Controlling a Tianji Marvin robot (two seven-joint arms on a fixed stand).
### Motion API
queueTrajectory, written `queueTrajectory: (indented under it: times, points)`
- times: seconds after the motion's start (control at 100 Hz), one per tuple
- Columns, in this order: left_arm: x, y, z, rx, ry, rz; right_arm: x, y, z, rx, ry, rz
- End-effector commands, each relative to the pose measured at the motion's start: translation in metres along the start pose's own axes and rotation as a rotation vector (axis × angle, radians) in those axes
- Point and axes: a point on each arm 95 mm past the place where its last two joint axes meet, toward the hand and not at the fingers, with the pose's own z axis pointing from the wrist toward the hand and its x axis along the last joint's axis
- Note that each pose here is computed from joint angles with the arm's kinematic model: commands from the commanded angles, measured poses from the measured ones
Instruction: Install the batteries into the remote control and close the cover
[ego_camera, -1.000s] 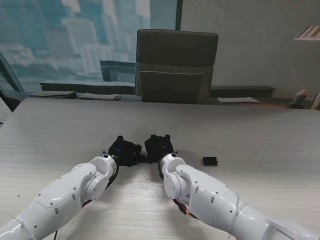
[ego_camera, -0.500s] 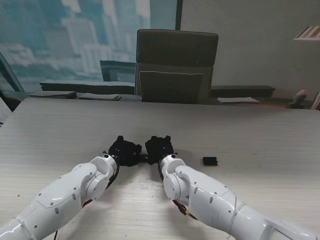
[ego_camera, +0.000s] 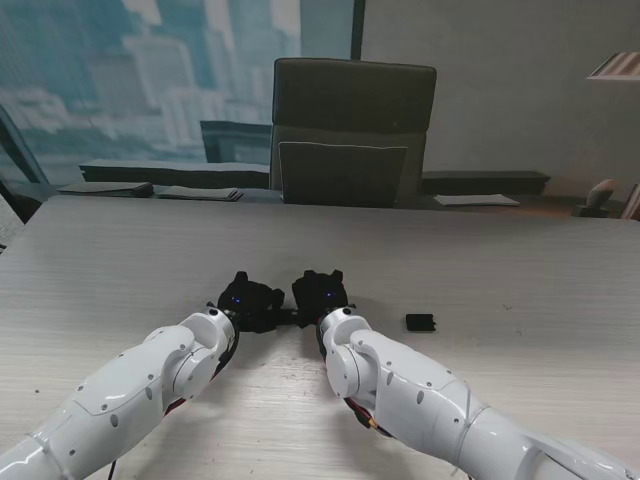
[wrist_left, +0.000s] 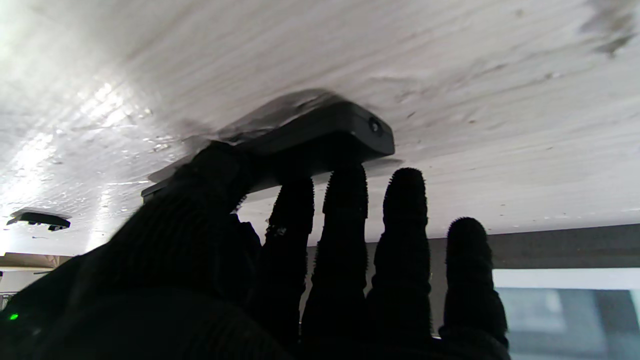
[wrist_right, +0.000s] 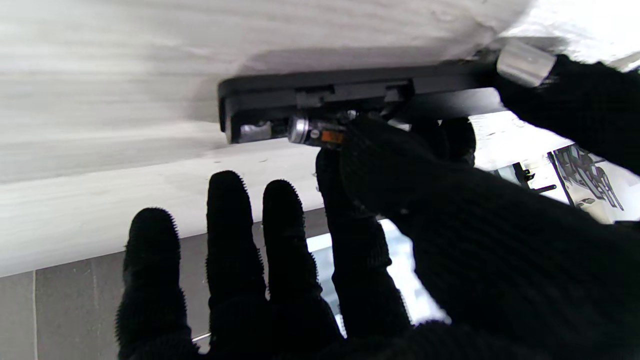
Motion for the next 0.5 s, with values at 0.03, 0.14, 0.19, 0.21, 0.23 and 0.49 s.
queueTrajectory:
  times: [0.03, 0.14, 0.19, 0.21, 0.23, 0.49]
  points:
    - [0.0063, 0.0242, -0.0050, -0.076, 0.008, -0.009, 0.0020, -0.0007, 0.0011, 0.010, -0.001, 0.005]
    - [0.0060, 0.0241, -0.0049, -0.076, 0.006, -0.009, 0.0010, -0.0017, 0.0007, 0.011, -0.005, 0.004]
    - [0.0059, 0.0241, -0.0049, -0.075, 0.006, -0.009, 0.0002, -0.0025, 0.0004, 0.011, -0.011, 0.005]
    - [0.0059, 0.0241, -0.0049, -0.075, 0.006, -0.009, -0.0002, -0.0028, 0.0003, 0.011, -0.014, 0.005]
    - [0.0059, 0.0242, -0.0049, -0.075, 0.006, -0.009, -0.0005, -0.0032, 0.0001, 0.011, -0.017, 0.006]
    - [0.0057, 0.0242, -0.0048, -0.075, 0.007, -0.009, -0.0046, -0.0057, -0.0007, 0.012, -0.040, 0.004]
